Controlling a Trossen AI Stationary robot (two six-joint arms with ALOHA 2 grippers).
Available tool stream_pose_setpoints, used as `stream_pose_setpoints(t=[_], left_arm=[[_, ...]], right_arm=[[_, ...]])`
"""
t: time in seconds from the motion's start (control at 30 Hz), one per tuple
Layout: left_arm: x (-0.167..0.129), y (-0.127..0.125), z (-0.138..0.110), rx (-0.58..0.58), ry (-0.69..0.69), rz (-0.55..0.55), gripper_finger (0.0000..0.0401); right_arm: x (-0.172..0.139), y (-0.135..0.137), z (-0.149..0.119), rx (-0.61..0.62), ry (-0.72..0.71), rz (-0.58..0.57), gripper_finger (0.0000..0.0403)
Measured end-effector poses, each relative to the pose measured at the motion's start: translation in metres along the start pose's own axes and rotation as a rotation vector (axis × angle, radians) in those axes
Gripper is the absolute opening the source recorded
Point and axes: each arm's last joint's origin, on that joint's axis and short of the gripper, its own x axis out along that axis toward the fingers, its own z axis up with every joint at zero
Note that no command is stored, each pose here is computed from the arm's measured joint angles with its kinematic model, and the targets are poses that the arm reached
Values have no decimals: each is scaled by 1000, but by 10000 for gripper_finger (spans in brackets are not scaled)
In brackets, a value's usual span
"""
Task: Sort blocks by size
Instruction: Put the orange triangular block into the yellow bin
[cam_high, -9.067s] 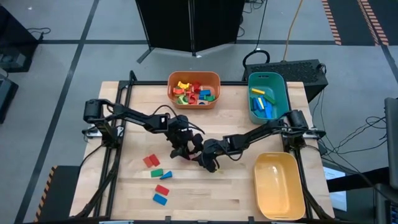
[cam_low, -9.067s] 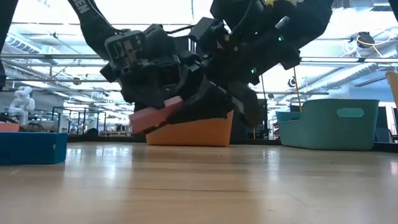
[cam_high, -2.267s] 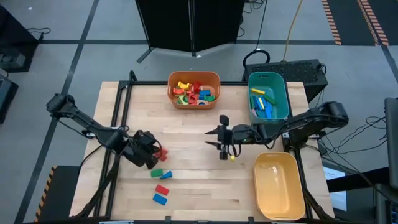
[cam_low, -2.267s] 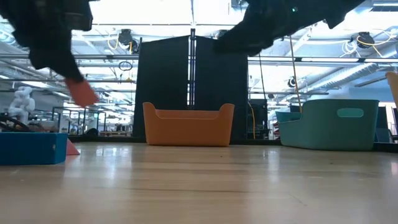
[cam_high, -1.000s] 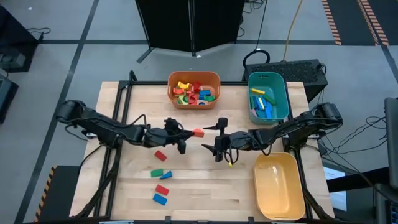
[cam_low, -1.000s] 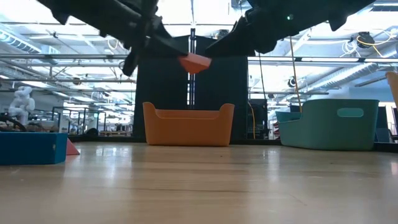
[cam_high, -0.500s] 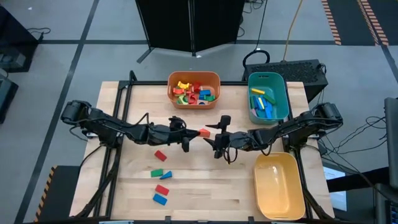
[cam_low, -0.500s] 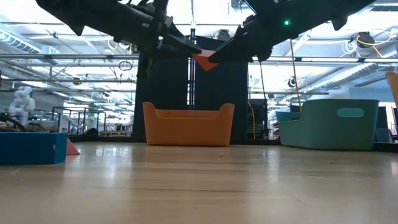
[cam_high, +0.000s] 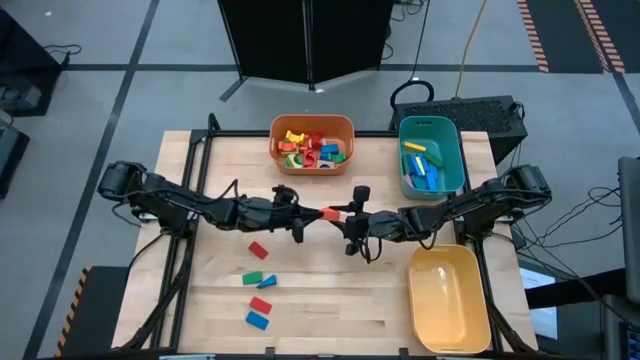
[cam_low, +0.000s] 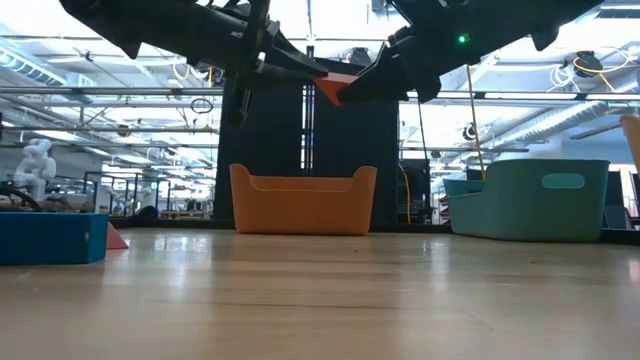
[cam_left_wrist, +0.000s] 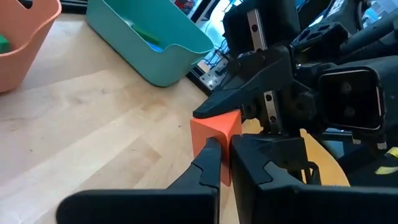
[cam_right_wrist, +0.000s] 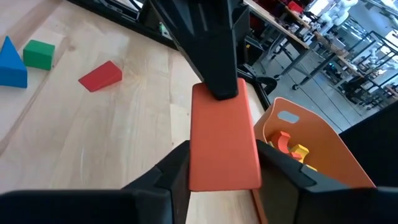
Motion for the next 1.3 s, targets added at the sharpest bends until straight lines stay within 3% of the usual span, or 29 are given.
stream_pose_setpoints(t=[0.23, 0.43, 0.6, 0.83, 1.03, 1.3], left_arm=[[0, 0, -1, 127, 28, -23, 30], [-7, -2, 11, 190, 80, -120, 117], [-21, -2, 20, 258, 158, -134, 175], [-48, -4, 18, 365, 297, -103, 182], [-61, -1, 5, 415, 447, -50, 183], [-66, 2, -8, 451, 551, -6, 183]], right_arm=[[-1, 1, -1, -7, 9, 16, 118], [-14, -1, 2, -20, 34, 58, 123], [-37, -10, 9, 20, 63, 82, 122], [-81, -21, 10, 82, 151, 154, 123], [-122, -29, 12, 249, 166, 371, 123], [-156, -25, -8, 419, 446, 532, 124]])
